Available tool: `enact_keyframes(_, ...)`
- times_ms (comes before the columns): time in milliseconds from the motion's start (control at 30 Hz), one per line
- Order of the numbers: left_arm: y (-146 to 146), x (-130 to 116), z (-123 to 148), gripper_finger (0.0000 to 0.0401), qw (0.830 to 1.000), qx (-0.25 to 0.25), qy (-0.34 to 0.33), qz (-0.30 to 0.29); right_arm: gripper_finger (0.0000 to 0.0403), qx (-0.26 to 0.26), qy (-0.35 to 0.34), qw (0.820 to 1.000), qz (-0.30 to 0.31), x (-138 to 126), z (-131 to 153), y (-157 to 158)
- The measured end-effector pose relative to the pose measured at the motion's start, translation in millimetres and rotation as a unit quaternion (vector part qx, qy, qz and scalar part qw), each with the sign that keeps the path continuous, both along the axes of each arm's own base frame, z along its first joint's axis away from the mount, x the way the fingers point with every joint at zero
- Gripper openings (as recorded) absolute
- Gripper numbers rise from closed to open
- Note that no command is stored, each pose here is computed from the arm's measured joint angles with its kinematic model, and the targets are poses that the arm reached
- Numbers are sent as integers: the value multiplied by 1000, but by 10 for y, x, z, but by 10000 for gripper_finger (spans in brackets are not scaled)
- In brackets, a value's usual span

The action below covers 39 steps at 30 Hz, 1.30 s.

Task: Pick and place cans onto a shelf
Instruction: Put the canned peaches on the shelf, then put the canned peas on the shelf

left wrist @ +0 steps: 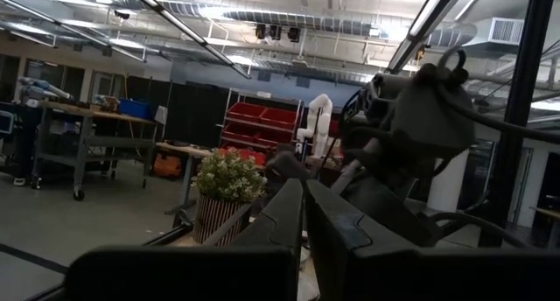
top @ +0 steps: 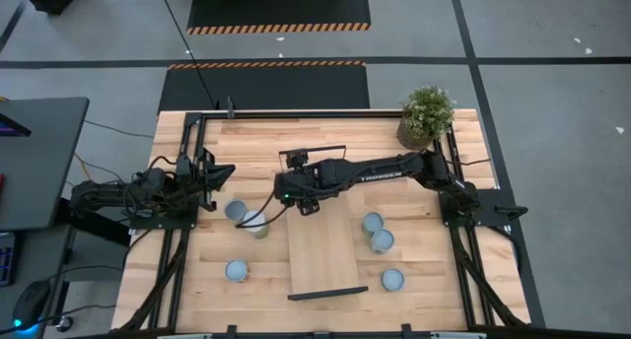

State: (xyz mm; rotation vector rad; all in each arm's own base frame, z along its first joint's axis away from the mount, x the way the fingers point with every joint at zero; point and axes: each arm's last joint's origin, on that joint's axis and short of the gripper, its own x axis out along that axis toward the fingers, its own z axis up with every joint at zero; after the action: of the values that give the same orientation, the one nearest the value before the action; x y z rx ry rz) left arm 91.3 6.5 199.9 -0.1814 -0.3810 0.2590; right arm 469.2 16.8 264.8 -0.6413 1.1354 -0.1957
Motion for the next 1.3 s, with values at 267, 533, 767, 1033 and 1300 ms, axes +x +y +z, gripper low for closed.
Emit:
enact_keyframes(267,0,0,1,23,1000,1,0,0,392,-24,-3,1000,-1,17,14,-67)
enact_keyframes(533,0,0,0,23,1000,1,0,0,391,-43,-15,999,21,-42,144,166)
enact_keyframes(767,0,5,-11,23,1000,1,7,0,391,12,-50,998,43,-299,485,558)
enact_keyframes(1033,0,5,-13,23,1000,-6,5,-3,391,194,-24,977,-89,-707,697,639)
enact_keyframes(1300,0,5,-12,23,1000,-6,5,-3,391,147,33,974,-168,-961,647,800)
